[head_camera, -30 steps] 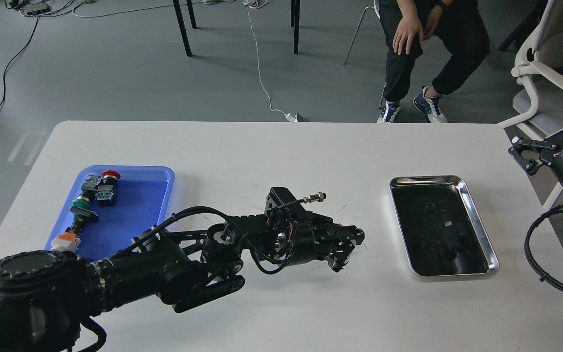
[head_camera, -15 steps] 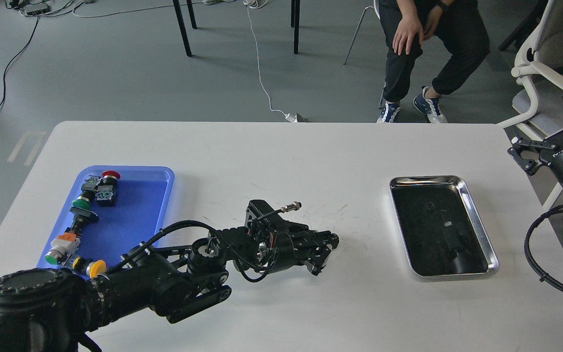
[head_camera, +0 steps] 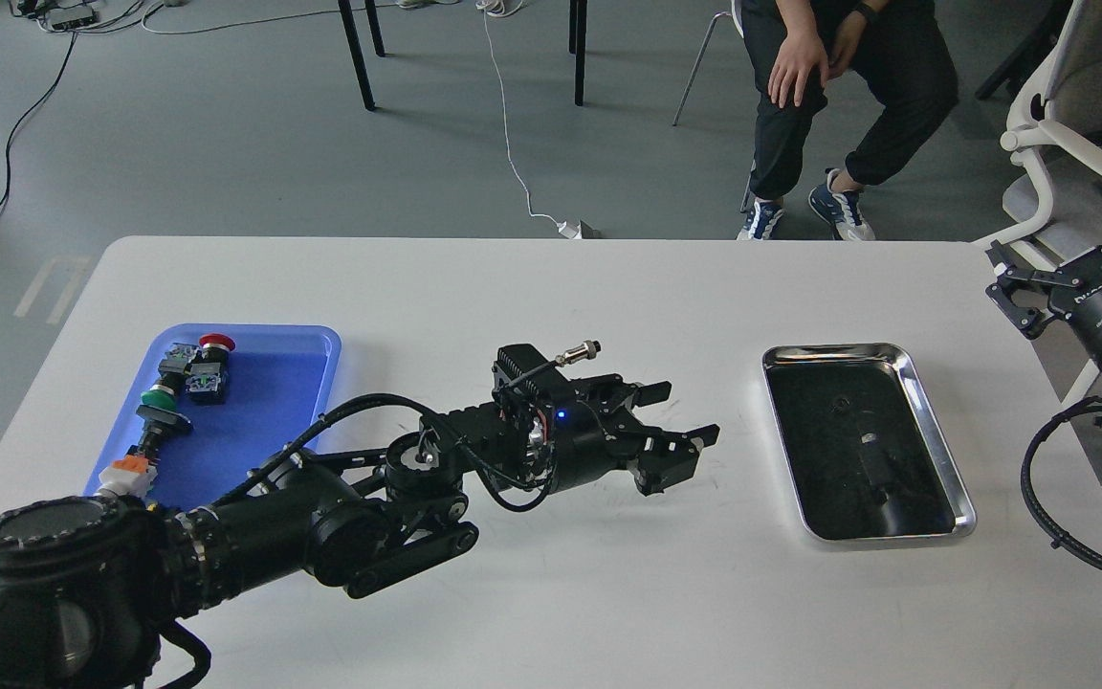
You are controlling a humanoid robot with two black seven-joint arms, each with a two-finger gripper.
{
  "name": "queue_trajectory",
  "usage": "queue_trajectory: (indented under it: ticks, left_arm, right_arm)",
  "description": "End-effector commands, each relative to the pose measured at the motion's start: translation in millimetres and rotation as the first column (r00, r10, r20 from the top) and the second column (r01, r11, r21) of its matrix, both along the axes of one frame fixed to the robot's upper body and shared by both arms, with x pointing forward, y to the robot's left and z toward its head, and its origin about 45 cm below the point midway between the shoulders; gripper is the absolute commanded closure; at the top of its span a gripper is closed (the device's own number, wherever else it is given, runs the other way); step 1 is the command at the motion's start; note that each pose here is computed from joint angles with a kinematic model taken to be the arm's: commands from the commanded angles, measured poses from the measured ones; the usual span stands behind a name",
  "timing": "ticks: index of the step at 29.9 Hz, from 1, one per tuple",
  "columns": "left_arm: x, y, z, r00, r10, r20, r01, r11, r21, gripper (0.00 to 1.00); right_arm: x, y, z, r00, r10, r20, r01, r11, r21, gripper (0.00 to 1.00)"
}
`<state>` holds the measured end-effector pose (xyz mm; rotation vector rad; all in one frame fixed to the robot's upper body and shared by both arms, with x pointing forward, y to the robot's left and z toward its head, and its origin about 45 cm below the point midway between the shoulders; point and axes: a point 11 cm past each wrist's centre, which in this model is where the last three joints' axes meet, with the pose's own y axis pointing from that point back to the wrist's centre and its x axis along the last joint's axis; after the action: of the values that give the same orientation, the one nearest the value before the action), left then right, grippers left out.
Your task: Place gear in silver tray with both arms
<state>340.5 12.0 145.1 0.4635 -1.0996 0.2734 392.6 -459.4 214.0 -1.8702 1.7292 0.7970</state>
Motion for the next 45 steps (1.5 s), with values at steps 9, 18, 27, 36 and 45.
queue_trajectory:
  ticks: [9, 18, 27, 36, 45]
  left_arm:
    - [90, 59, 91, 0.915, 0.353, -0.195, -0.402, 0.831, -0.385, 0.02]
    - [137, 208, 117, 0.669, 0.532, -0.519, -0.741, 0.43, -0.515, 0.02]
    - [139, 296, 128, 0.517, 0.482, -0.708, -0.846, 0.16, -0.509, 0.02]
    - [139, 305, 137, 0.525, 0.493, -0.694, -0.837, 0.151, -0.526, 0.02]
    - [139, 306, 138, 0.529, 0.494, -0.69, -0.834, 0.149, -0.532, 0.02]
  right_arm:
    - [29, 96, 41, 0.937, 0.343, 0.058, -0.321, 0.918, -0.234, 0.02]
    - [21, 193, 42, 0.763, 0.64, -0.092, -0.57, 0.598, -0.563, 0.02]
    - [-8, 275, 14, 0.402, 0.733, -0.549, -0.615, -0.227, -0.755, 0.02]
    - [-23, 295, -4, 0.231, 0.509, -0.829, -0.403, -0.725, -0.558, 0.02]
    - [-33, 322, -32, 0.164, 0.448, -0.879, -0.348, -0.807, -0.476, 0.04]
